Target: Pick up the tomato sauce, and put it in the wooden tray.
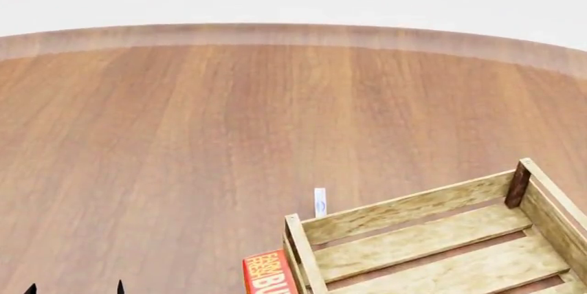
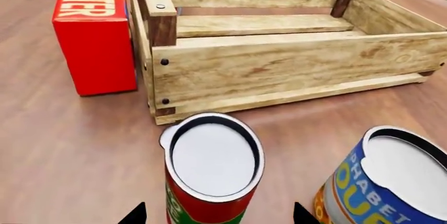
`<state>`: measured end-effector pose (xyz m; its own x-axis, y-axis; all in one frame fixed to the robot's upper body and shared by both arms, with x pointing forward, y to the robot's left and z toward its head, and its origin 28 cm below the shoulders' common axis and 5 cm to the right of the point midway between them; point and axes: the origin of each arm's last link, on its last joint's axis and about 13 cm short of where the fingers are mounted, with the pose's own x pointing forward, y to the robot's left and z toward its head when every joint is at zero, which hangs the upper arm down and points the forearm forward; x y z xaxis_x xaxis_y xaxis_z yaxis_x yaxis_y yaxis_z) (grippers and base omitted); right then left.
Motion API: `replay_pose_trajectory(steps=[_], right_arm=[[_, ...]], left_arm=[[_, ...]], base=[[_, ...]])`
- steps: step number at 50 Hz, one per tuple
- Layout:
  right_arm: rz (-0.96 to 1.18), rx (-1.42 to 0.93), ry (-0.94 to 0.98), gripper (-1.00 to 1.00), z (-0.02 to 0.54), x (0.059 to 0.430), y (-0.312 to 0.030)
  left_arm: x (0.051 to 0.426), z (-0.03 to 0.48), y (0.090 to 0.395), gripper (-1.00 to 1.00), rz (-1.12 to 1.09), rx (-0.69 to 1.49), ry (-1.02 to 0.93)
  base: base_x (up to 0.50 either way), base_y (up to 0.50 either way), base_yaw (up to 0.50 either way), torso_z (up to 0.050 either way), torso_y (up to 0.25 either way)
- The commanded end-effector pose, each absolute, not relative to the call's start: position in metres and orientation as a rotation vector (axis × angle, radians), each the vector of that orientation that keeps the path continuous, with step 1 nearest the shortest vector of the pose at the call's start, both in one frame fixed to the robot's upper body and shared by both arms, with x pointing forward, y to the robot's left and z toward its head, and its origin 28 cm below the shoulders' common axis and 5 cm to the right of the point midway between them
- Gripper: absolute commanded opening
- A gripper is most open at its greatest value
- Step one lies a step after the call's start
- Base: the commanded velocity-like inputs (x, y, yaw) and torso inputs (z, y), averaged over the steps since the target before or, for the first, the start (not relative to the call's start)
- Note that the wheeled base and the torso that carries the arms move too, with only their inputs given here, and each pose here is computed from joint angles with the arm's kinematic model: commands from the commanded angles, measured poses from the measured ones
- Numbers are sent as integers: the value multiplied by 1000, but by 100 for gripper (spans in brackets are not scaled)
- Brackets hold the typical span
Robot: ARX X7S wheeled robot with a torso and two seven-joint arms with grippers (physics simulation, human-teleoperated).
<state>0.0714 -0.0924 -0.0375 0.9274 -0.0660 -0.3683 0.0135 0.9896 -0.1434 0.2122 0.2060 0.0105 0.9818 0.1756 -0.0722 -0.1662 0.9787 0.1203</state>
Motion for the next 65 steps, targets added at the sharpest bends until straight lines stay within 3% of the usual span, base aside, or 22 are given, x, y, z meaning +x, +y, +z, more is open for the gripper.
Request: replay_pose_trajectory(steps=[1,65], right_arm=[[-9,-141,371,100,-33,83,-93],[17,-135,398,100,-37,88,-91]], left_arm=[[213,10,206,100,123,77,60],[213,11,205,100,122,78,60]], base=[[0,0,0,0,0],[0,0,0,0,0]])
